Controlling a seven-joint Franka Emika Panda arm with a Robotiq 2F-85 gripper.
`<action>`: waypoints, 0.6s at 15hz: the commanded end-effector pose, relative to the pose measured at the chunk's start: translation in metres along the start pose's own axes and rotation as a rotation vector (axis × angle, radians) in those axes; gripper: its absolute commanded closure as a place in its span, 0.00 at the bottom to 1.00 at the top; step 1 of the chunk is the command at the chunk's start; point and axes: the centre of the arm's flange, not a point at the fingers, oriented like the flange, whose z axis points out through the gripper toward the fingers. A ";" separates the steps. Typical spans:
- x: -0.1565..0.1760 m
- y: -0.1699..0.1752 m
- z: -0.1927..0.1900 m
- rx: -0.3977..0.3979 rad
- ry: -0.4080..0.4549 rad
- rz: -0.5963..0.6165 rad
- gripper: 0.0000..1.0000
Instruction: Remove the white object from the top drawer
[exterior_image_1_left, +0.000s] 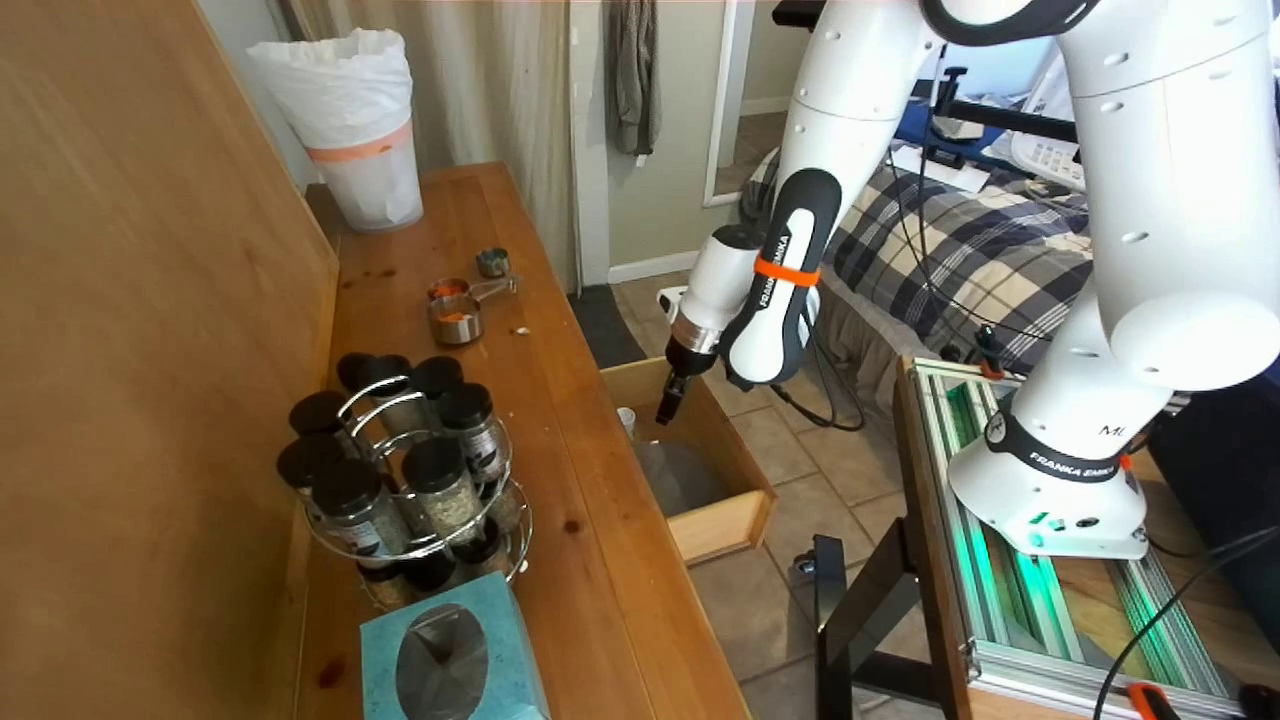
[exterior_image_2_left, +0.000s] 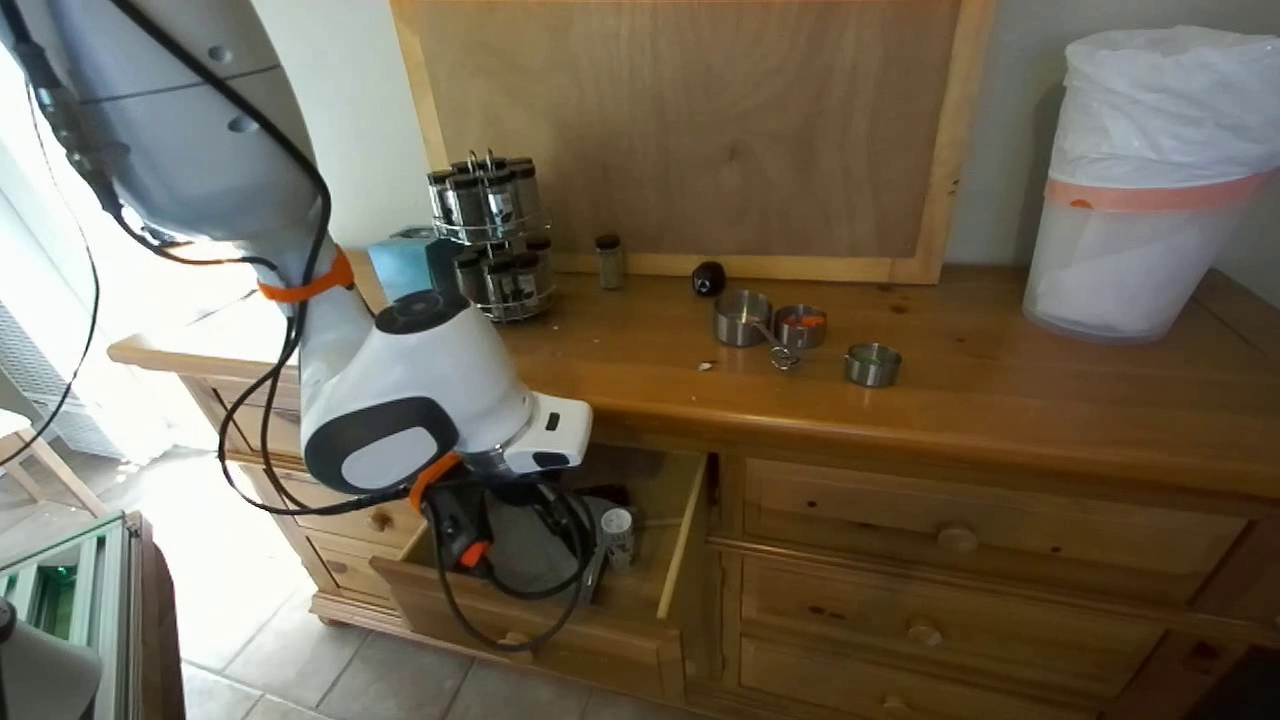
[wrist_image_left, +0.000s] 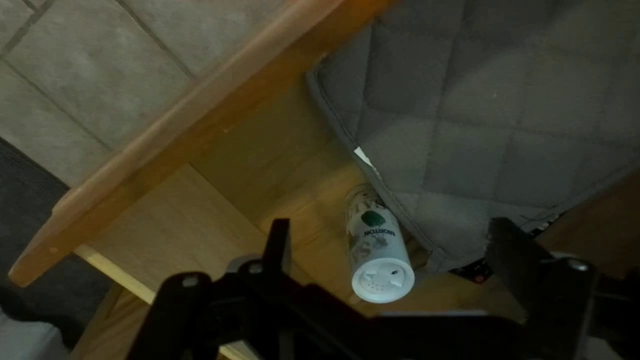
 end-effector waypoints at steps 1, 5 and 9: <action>0.007 0.014 0.020 -0.001 0.028 -0.080 0.00; 0.008 0.014 0.016 -0.010 0.013 -0.067 0.00; 0.010 0.017 0.020 -0.013 0.014 -0.074 0.00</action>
